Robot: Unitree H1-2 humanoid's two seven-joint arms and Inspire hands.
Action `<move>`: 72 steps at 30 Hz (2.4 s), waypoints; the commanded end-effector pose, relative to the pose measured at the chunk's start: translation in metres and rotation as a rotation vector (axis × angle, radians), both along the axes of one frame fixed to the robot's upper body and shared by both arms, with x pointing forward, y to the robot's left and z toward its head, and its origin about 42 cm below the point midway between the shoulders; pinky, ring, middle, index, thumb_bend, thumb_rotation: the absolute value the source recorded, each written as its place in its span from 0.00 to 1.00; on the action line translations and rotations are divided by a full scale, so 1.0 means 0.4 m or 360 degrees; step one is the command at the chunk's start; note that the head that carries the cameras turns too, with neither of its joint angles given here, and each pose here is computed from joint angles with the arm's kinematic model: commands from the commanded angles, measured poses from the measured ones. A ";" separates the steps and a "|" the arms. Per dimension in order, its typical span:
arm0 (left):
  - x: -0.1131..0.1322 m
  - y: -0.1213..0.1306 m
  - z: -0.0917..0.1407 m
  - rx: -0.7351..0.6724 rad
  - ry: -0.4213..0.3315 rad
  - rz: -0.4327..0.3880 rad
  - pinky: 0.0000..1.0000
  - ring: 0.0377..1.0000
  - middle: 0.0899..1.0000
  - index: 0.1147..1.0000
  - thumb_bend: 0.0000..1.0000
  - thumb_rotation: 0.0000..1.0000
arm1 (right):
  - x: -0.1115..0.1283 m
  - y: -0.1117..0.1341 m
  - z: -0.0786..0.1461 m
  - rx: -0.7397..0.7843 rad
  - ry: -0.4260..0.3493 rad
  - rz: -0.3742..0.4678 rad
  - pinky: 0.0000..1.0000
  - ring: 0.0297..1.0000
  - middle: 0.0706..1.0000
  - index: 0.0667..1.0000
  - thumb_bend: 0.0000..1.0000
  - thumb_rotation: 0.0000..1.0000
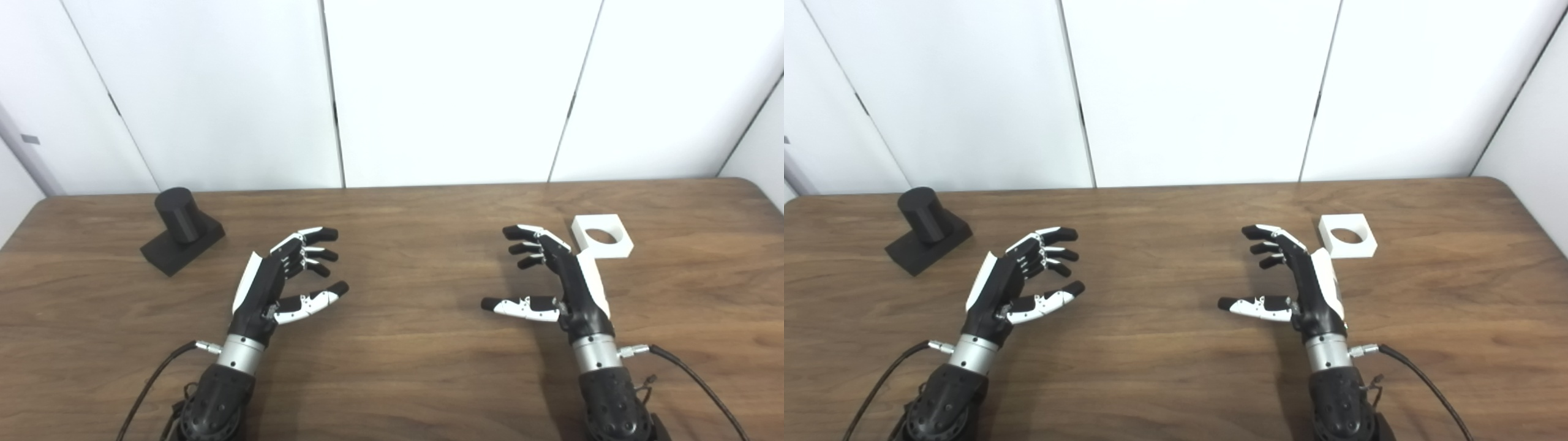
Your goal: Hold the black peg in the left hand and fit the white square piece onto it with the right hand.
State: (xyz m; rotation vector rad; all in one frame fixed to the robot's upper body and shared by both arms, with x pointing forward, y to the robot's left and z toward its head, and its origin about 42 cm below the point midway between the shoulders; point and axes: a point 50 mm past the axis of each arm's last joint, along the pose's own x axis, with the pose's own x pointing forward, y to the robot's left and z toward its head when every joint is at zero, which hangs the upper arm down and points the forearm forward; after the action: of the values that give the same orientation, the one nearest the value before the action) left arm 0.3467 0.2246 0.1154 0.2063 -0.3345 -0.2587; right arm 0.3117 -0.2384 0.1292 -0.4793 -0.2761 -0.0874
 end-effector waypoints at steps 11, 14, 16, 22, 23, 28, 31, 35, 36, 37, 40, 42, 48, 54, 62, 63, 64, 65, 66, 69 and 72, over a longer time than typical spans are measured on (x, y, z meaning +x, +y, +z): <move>0.009 -0.006 -0.015 0.0002 -0.0023 -0.0013 0.55 0.67 0.76 0.69 0.60 0.00 | 0.014 -0.001 0.020 0.0009 -0.0133 0.0014 0.57 0.67 0.71 0.69 0.55 0.04; 0.009 -0.008 -0.016 0.0000 -0.0021 -0.0013 0.56 0.67 0.76 0.69 0.60 0.00 | 0.014 -0.002 0.018 0.0000 -0.0136 0.0013 0.58 0.68 0.72 0.68 0.55 0.04; 0.008 -0.008 -0.016 0.0006 -0.0018 -0.0011 0.56 0.68 0.76 0.70 0.60 0.00 | 0.013 -0.002 0.018 0.0000 -0.0137 0.0015 0.57 0.68 0.72 0.69 0.54 0.04; 0.009 -0.014 -0.015 0.0002 -0.0024 -0.0016 0.56 0.68 0.77 0.71 0.60 0.00 | 0.012 -0.007 0.019 0.0003 -0.0144 0.0019 0.57 0.68 0.72 0.68 0.54 0.03; 0.008 -0.017 -0.016 0.0000 -0.0019 -0.0016 0.56 0.69 0.77 0.71 0.60 0.00 | 0.012 -0.010 0.019 0.0002 -0.0143 0.0017 0.57 0.68 0.72 0.68 0.54 0.03; 0.007 -0.048 -0.017 0.0006 0.0009 -0.0029 0.56 0.70 0.76 0.71 0.62 0.00 | 0.008 -0.039 0.023 0.0001 -0.0137 0.0012 0.57 0.67 0.72 0.68 0.54 0.01; 0.012 -0.069 -0.023 -0.0007 -0.0001 -0.0050 0.55 0.68 0.76 0.71 0.62 0.00 | 0.010 -0.062 0.025 -0.0006 -0.0164 0.0021 0.58 0.68 0.72 0.68 0.54 0.00; 0.015 -0.093 -0.029 0.0006 0.0001 -0.0040 0.56 0.68 0.76 0.71 0.63 0.00 | 0.010 -0.082 0.030 -0.0009 -0.0166 0.0018 0.58 0.68 0.72 0.68 0.53 0.00; 0.016 -0.099 -0.030 0.0008 0.0005 -0.0036 0.56 0.68 0.76 0.71 0.63 0.00 | 0.009 -0.085 0.033 -0.0002 -0.0161 0.0018 0.58 0.68 0.72 0.69 0.53 0.00; 0.016 -0.103 -0.030 0.0009 0.0007 -0.0034 0.56 0.68 0.77 0.71 0.62 0.00 | 0.008 -0.087 0.034 0.0004 -0.0157 0.0017 0.58 0.68 0.72 0.69 0.53 0.00; 0.019 -0.117 -0.032 0.0002 0.0003 -0.0028 0.54 0.68 0.77 0.71 0.62 0.00 | 0.003 -0.090 0.044 0.0023 -0.0140 0.0019 0.60 0.68 0.73 0.69 0.52 0.00; 0.022 -0.122 -0.033 0.0004 0.0001 -0.0028 0.54 0.67 0.77 0.70 0.62 0.00 | -0.001 -0.088 0.051 0.0037 -0.0134 0.0017 0.60 0.69 0.73 0.70 0.52 0.00; 0.023 -0.129 -0.031 0.0011 0.0003 -0.0014 0.54 0.66 0.76 0.70 0.63 0.00 | -0.006 -0.083 0.064 -0.0008 -0.0160 0.0003 0.57 0.68 0.71 0.69 0.52 0.00; 0.025 -0.124 -0.019 0.0017 -0.0029 0.0003 0.54 0.67 0.77 0.69 0.64 0.00 | -0.009 -0.081 0.072 -0.0019 -0.0172 0.0002 0.58 0.68 0.71 0.69 0.52 0.00; 0.041 -0.078 0.065 0.0171 -0.0173 0.0125 0.48 0.64 0.72 0.62 0.76 0.04 | -0.004 -0.085 0.080 0.0011 -0.0195 0.0007 0.57 0.67 0.70 0.67 0.52 0.00; 0.043 -0.067 0.079 0.0198 -0.0178 0.0115 0.48 0.64 0.70 0.62 0.76 0.05 | -0.004 -0.085 0.082 0.0010 -0.0192 0.0006 0.57 0.67 0.70 0.67 0.52 0.00; 0.044 -0.058 0.091 0.0227 -0.0180 0.0103 0.48 0.63 0.68 0.62 0.76 0.06 | -0.004 -0.085 0.083 0.0003 -0.0184 0.0001 0.57 0.67 0.70 0.68 0.52 0.00; 0.046 -0.046 0.105 0.0262 -0.0178 0.0093 0.48 0.62 0.67 0.63 0.75 0.08 | -0.004 -0.085 0.085 0.0002 -0.0181 0.0000 0.57 0.67 0.70 0.68 0.52 0.00; 0.047 -0.036 0.117 0.0290 -0.0171 0.0087 0.49 0.61 0.66 0.62 0.75 0.08 | -0.004 -0.086 0.086 0.0002 -0.0180 -0.0001 0.56 0.67 0.70 0.68 0.52 0.00; 0.055 -0.003 0.144 0.0362 -0.0168 0.0068 0.49 0.61 0.65 0.62 0.77 0.10 | -0.004 -0.086 0.087 0.0000 -0.0176 -0.0002 0.56 0.66 0.71 0.68 0.51 0.00; 0.061 0.019 0.168 0.0407 -0.0163 0.0070 0.49 0.62 0.66 0.62 0.81 0.08 | -0.003 -0.088 0.090 0.0001 -0.0175 -0.0001 0.56 0.66 0.71 0.68 0.52 0.00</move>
State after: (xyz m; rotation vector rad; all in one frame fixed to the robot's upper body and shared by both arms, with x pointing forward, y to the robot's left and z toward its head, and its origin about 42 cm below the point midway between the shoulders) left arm 0.3624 0.2379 0.1552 0.4870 -0.3075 -0.2438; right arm 0.3035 -0.2735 0.1445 -0.4839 -0.3049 -0.1024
